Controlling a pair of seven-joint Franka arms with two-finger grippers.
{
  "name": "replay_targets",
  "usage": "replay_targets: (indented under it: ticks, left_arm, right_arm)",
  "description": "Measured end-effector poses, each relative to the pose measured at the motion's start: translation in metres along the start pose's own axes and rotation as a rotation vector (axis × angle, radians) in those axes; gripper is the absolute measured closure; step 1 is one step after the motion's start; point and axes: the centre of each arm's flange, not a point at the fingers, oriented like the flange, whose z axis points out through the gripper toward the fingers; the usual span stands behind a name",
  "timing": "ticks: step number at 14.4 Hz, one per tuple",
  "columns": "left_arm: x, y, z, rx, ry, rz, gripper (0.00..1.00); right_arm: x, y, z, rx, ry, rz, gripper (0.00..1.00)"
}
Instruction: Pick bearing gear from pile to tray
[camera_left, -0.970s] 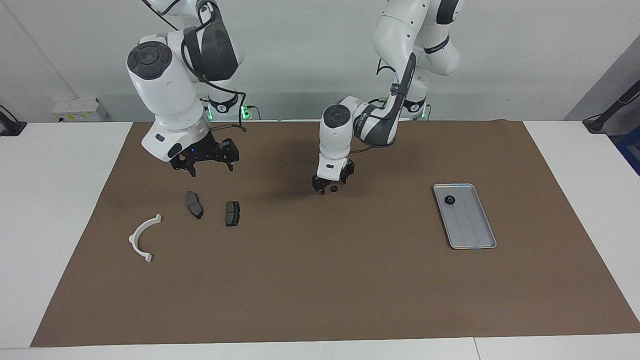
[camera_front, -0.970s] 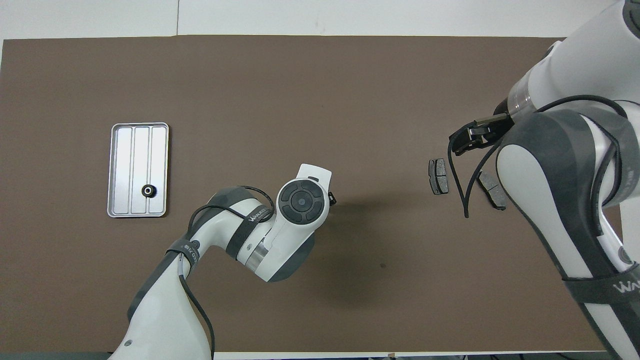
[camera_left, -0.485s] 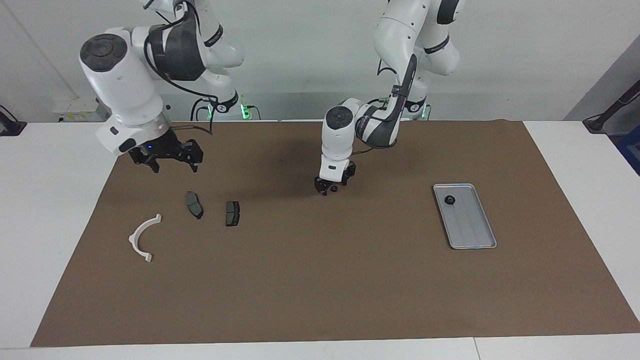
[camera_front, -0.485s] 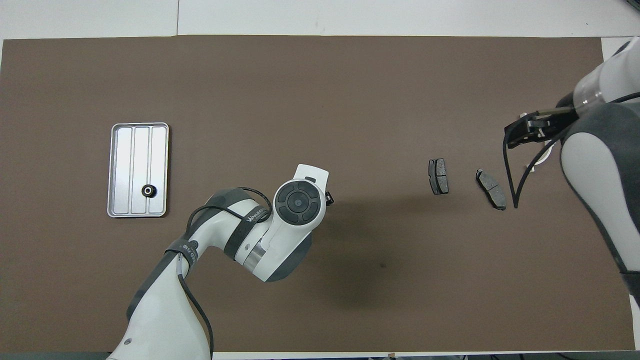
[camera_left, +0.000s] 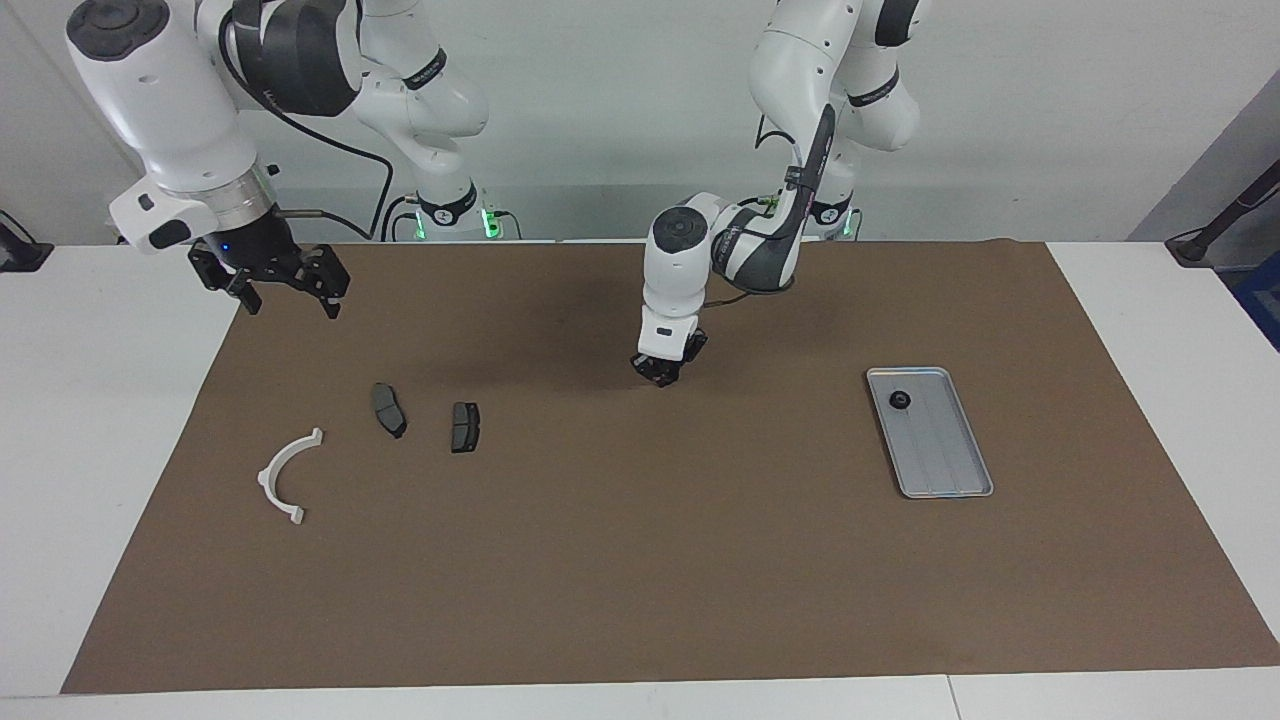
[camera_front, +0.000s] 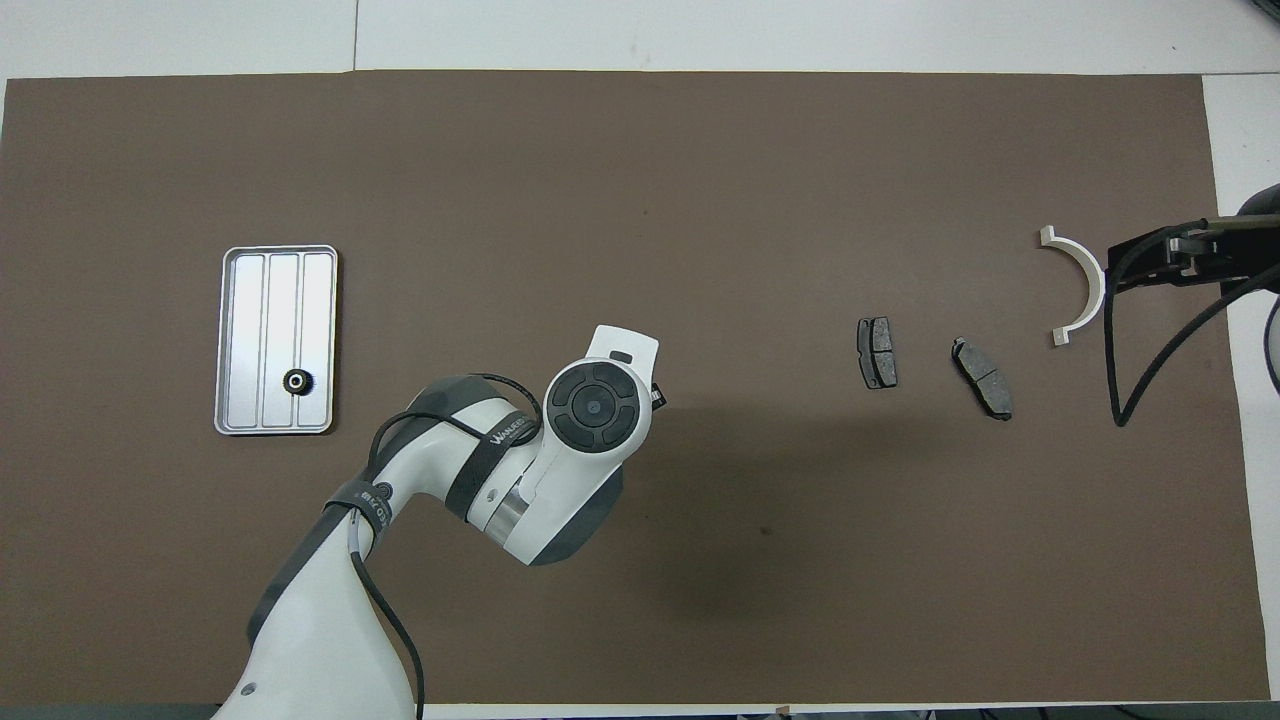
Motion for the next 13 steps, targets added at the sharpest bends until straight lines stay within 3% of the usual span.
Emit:
replay_targets:
  ticks: [5,10,13]
  left_arm:
    - [0.02,-0.012,-0.006,0.025,0.0,-0.032,0.76]
    - [0.126,-0.102,-0.084,0.044,-0.029,-0.013,0.76]
    - [0.181,-0.159,-0.095,0.031,-0.028,0.025,0.76]
  right_arm:
    - [-0.012,-0.008,-0.012,-0.003,0.0,-0.013,0.0]
    - [-0.013,0.006,-0.014,-0.003,0.002,0.012,0.0]
    - [-0.013,0.004,-0.013,-0.003,0.001,0.009,0.0]
